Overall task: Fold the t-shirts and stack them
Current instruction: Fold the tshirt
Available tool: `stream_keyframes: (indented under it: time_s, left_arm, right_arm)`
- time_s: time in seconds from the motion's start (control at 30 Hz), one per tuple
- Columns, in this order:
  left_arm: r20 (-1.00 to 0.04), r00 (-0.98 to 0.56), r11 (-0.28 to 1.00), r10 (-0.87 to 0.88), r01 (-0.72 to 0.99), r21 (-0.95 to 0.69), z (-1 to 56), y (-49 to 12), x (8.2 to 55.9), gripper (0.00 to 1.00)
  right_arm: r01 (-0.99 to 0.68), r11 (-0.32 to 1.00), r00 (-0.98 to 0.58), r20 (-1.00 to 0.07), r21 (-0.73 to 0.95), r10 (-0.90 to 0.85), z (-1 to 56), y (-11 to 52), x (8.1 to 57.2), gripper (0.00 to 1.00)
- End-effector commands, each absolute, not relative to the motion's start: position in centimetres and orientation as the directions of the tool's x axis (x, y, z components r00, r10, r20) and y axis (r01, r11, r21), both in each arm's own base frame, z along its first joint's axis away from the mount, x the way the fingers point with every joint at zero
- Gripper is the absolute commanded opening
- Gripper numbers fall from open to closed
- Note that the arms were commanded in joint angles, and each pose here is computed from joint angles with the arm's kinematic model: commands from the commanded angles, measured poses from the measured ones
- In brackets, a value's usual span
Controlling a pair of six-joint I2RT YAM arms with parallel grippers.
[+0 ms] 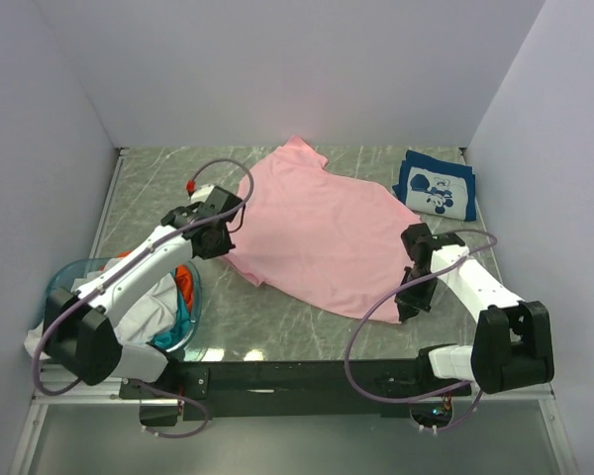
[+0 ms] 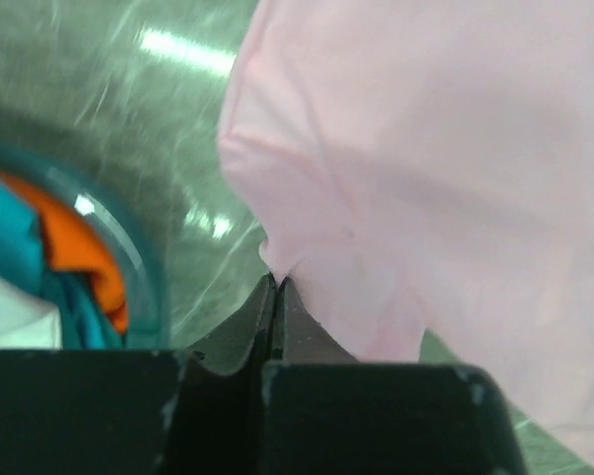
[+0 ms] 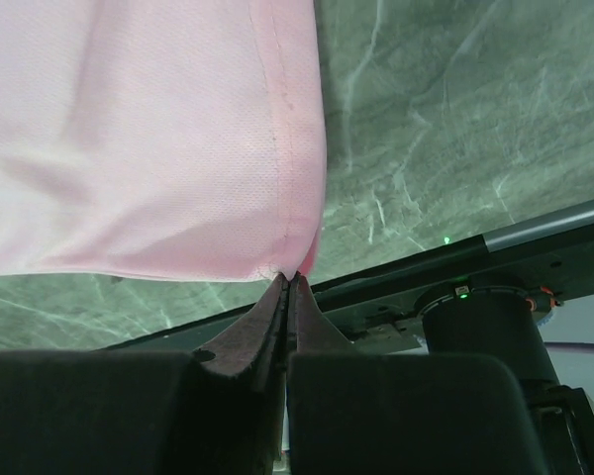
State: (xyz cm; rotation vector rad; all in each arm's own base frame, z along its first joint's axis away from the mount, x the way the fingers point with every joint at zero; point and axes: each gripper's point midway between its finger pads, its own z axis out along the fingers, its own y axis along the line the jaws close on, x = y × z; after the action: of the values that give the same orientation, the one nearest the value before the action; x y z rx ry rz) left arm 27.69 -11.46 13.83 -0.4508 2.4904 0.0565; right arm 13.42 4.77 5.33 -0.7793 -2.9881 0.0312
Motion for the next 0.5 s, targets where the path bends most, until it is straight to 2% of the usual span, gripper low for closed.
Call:
stream_keyframes:
  time_s: [0.0, 0.47]
  left_arm:
    - [-0.648, -0.714, 0.958, -0.266, -0.271, -0.095, 16.8, -13.2, 31.4, 0.01]
    - [-0.708, -0.689, 0.985, -0.151, -0.164, -0.050, 19.1, -17.7, 40.2, 0.00]
  right_arm:
    - [0.498, 0.867, -0.867, 0.003, -0.025, 0.499, 6.5, 4.3, 15.4, 0.00]
    - [0.549, 0.836, -0.836, -0.034, 0.001, 0.548, 6.9, 2.6, 19.8, 0.00]
